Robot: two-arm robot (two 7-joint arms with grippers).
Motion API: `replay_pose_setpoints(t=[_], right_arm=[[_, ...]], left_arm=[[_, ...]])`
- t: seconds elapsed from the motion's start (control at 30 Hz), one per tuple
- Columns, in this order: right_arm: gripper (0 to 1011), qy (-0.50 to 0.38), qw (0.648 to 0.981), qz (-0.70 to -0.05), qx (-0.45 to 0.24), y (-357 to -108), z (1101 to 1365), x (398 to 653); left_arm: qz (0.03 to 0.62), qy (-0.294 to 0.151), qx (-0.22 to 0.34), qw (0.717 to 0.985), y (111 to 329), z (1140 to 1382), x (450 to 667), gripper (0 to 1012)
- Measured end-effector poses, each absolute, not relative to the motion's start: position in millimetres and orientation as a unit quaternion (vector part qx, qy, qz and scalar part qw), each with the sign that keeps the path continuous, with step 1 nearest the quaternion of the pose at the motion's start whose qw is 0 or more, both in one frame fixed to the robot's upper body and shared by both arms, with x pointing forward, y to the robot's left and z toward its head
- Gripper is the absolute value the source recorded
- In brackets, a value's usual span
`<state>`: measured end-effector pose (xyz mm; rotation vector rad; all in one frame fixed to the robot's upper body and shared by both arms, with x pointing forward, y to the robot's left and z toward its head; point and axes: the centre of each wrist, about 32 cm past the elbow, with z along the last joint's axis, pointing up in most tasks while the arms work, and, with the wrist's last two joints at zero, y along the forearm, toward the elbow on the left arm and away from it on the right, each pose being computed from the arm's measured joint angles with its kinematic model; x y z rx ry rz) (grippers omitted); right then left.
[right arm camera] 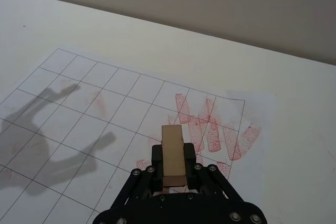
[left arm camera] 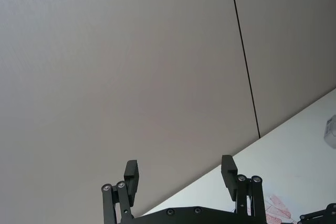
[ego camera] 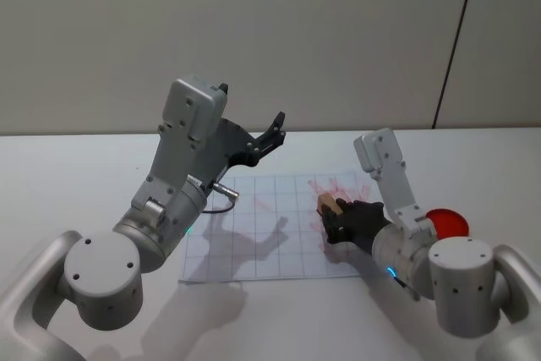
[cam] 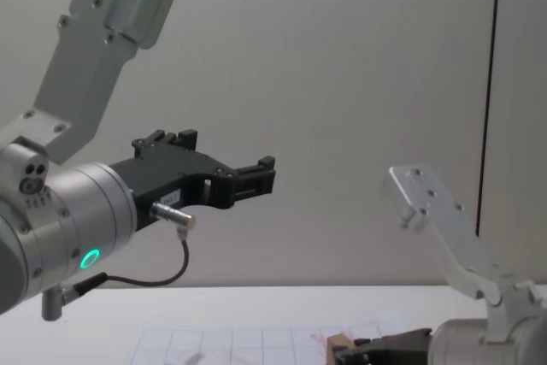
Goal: Use the one hand to pick up the stamp and affix it onto the A4 paper.
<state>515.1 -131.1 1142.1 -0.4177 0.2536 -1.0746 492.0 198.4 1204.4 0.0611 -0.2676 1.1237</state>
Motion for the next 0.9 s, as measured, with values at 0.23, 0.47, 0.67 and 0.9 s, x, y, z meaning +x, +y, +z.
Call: replay_pose_setpoints(t=[0.23, 0.47, 0.67, 0.9], right_arm=[[224, 0.131, 0.829, -0.505, -0.201, -128.0, 1140.1, 519.3], [224, 0.141, 0.826, -0.505, -0.206, -126.9, 1138.0, 521.5], [224, 0.146, 0.825, -0.505, -0.206, -126.7, 1138.2, 522.7], [223, 0.143, 0.826, -0.509, -0.196, -127.3, 1144.8, 521.5]], left_arm=[[0.531, -0.126, 0.029, 0.837, 198.4, 1204.4, 492.0, 1001], [0.531, -0.126, 0.029, 0.837, 198.4, 1204.4, 492.0, 1002], [0.531, -0.126, 0.029, 0.837, 198.4, 1204.4, 492.0, 1001], [0.531, -0.126, 0.029, 0.837, 198.4, 1204.4, 492.0, 1001]])
